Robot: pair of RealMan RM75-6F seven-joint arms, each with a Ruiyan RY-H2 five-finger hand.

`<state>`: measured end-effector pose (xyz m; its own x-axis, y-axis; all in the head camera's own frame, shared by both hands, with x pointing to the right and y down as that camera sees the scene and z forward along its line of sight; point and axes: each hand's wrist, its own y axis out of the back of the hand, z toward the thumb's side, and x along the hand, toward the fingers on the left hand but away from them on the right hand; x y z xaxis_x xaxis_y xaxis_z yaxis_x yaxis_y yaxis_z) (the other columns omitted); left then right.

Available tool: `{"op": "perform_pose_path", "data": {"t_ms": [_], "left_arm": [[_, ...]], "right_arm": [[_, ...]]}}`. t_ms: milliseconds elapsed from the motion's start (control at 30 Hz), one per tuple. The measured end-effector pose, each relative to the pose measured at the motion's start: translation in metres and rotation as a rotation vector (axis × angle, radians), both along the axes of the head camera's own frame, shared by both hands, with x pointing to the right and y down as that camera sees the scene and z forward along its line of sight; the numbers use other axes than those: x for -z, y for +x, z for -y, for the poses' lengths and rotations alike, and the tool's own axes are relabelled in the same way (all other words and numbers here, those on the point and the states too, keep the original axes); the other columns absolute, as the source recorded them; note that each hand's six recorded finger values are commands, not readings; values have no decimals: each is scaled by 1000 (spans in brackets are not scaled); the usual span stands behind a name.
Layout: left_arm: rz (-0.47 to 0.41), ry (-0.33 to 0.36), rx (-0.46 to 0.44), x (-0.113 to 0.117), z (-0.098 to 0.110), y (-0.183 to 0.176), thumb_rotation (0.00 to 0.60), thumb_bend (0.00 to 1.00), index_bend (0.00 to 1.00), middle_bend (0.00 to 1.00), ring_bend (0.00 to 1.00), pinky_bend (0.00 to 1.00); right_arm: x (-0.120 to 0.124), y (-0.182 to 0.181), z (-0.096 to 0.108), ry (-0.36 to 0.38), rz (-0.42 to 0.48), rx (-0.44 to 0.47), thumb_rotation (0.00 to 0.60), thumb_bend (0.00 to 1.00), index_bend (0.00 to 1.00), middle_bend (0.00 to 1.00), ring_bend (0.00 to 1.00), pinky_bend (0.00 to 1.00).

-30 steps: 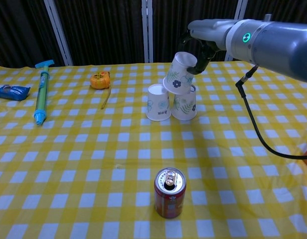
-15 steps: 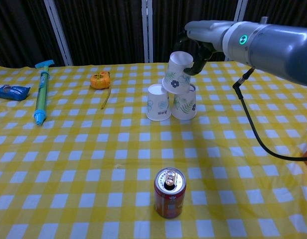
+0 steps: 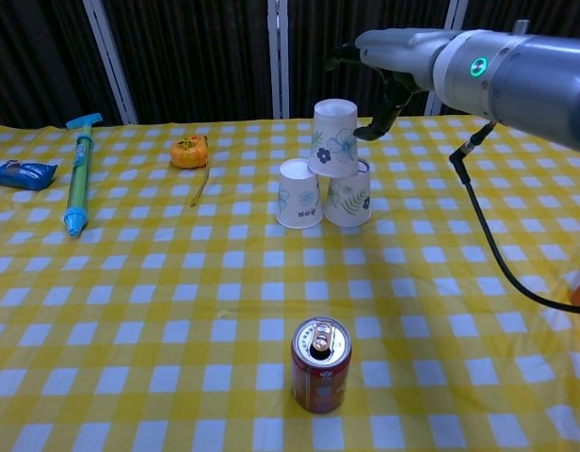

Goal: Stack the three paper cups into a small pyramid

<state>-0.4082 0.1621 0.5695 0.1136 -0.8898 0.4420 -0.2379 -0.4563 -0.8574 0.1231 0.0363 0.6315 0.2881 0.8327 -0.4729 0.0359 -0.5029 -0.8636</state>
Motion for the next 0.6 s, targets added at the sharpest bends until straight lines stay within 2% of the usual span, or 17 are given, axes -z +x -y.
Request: {"op": "perform_pose_path", "data": {"t_ms": [133,267,367,500,600], "left_arm": [[9,2,9,0,1,-3,600,337,0,0,0,0],[21,-2,6,-1,-1,-4,600,337,0,0,0,0],[33,-7,0,-3,-3,-5,600,332,0,0,0,0],[53,-13,-7,-6,-6,-6,600,246,0,0,0,0],[69,-18,-8,-9,-9,-7,600,241,0,0,0,0]], "right_arm": [[6,23,-10,7,8,-25,600,228,104,0,0,0],[10,62,-27,27,0,-60,600,225,80,0,0,0],[11,105,-47,43,-10,-103,600,215,44,0,0,0],[8,174,-83,29,-23,-210,600,206,21,0,0,0],[8,221,-109,30,-46,-281,600,206,20,0,0,0]]}}
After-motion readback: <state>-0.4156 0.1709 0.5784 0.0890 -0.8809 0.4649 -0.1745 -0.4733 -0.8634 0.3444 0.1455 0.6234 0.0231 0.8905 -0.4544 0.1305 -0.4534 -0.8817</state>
